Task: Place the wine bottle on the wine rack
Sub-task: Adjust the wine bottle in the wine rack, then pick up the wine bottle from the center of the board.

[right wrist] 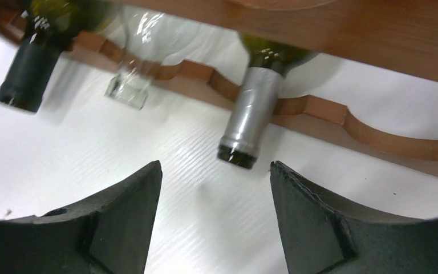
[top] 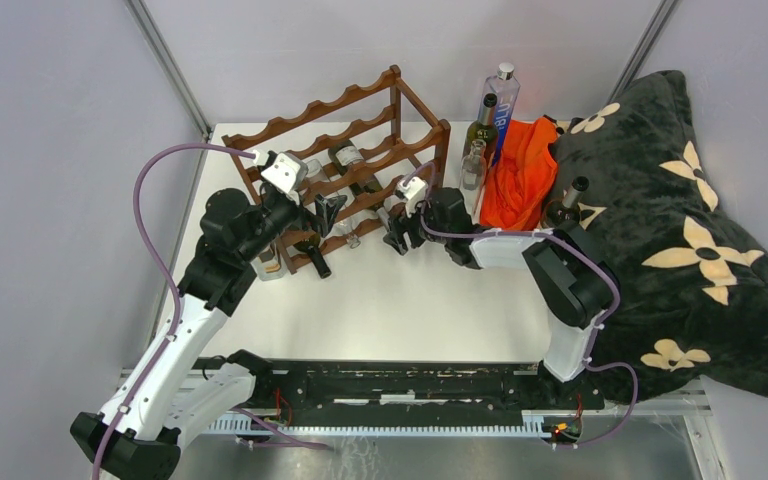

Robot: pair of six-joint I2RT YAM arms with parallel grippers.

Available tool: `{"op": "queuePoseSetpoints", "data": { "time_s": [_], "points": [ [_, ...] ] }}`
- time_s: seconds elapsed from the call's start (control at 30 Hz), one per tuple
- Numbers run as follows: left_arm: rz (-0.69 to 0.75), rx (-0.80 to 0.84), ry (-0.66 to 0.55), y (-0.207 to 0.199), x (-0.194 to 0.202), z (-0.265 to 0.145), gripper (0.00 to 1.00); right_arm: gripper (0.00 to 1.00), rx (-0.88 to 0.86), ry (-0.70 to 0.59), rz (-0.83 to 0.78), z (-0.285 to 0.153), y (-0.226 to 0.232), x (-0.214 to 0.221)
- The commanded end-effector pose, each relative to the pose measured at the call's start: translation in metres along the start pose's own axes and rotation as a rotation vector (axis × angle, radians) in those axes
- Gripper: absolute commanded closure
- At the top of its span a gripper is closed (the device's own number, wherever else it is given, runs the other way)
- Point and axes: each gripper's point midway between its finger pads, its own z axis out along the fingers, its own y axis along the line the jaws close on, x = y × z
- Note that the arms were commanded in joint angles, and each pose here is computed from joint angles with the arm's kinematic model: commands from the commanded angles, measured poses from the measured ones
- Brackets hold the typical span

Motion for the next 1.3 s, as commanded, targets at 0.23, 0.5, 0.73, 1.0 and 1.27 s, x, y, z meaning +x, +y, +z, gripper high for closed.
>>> {"op": "queuePoseSetpoints", "data": {
  "time_s": [0.23, 0.5, 0.73, 1.0, 1.27],
  "points": [
    [-0.039, -0.045, -0.1, 0.008, -0.042, -0.006, 0.0, 0.21, -0.266, -0.025, -0.379, -0.08, 0.052, -0.031],
    [-0.247, -0.032, -0.026, -0.002, -0.049, -0.014, 0.0, 0.13, -0.368, -0.04, -0.626, -0.153, 0.075, -0.031],
    [-0.348, -0.072, 0.001, -0.006, -0.041, -0.04, 0.0, 0.1, -0.399, -0.099, -0.727, -0.193, 0.074, -0.012],
    [-0.411, -0.315, 0.062, 0.02, -0.01, -0.08, 0.0, 0.06, -0.394, -0.088, -0.768, -0.204, 0.066, -0.003],
    [-0.384, -0.49, 0.158, 0.042, 0.016, -0.105, 0.0, 0.02, -0.382, -0.073, -0.794, -0.206, 0.063, 0.0]
  ]
}}
